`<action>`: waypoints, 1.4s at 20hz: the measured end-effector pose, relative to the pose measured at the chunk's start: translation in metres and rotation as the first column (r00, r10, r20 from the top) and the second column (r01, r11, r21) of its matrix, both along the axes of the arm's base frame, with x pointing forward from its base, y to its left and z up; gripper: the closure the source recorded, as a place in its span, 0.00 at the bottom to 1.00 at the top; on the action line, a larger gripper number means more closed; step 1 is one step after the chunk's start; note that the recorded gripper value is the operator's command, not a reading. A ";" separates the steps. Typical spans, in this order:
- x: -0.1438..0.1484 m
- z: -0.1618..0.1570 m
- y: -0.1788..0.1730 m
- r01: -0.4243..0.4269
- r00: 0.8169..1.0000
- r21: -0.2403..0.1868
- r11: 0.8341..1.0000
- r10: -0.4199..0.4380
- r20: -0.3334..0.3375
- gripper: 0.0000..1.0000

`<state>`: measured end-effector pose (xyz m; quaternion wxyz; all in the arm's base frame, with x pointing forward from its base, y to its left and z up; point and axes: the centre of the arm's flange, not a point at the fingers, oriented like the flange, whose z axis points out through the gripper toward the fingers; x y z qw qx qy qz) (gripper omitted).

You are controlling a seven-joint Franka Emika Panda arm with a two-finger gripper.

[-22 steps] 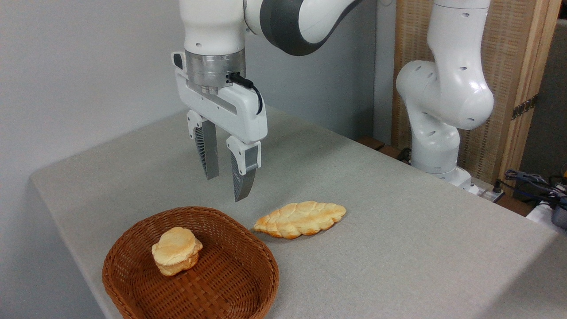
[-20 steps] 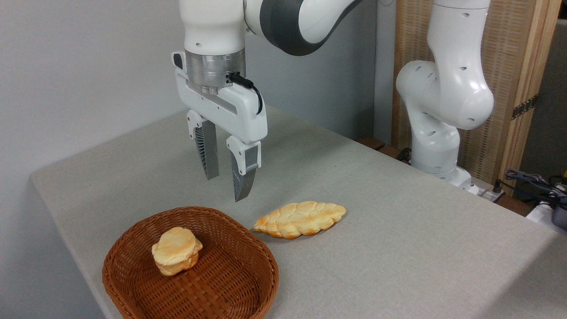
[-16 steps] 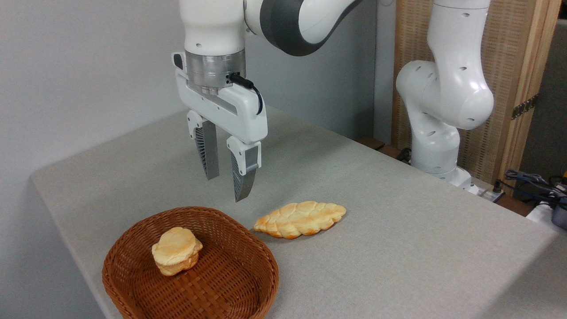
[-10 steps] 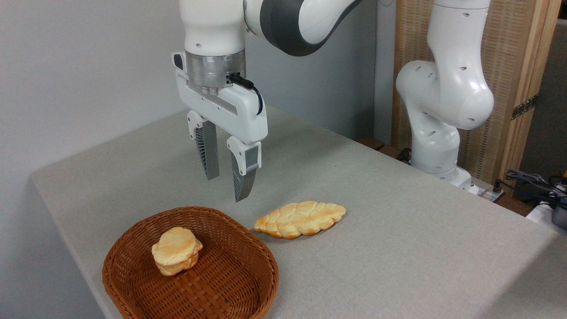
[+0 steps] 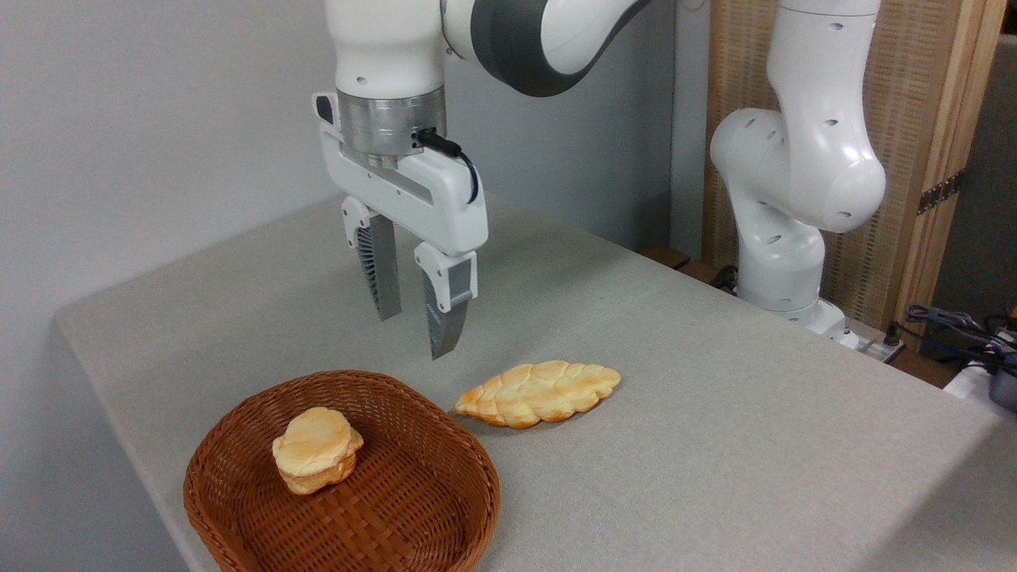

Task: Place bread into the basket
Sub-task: 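Move the open gripper over the leaf-shaped bread and lower it, then close the gripper on the middle of the leaf-shaped bread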

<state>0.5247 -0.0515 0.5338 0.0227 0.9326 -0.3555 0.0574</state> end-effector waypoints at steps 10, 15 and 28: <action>-0.037 -0.024 0.041 0.153 0.987 -0.017 0.988 -0.154 -0.050 0.00; -0.052 -0.056 0.040 0.294 0.950 -0.023 0.956 -0.295 -0.102 0.00; -0.066 -0.106 0.033 0.406 0.903 0.034 0.913 -0.394 -0.172 0.00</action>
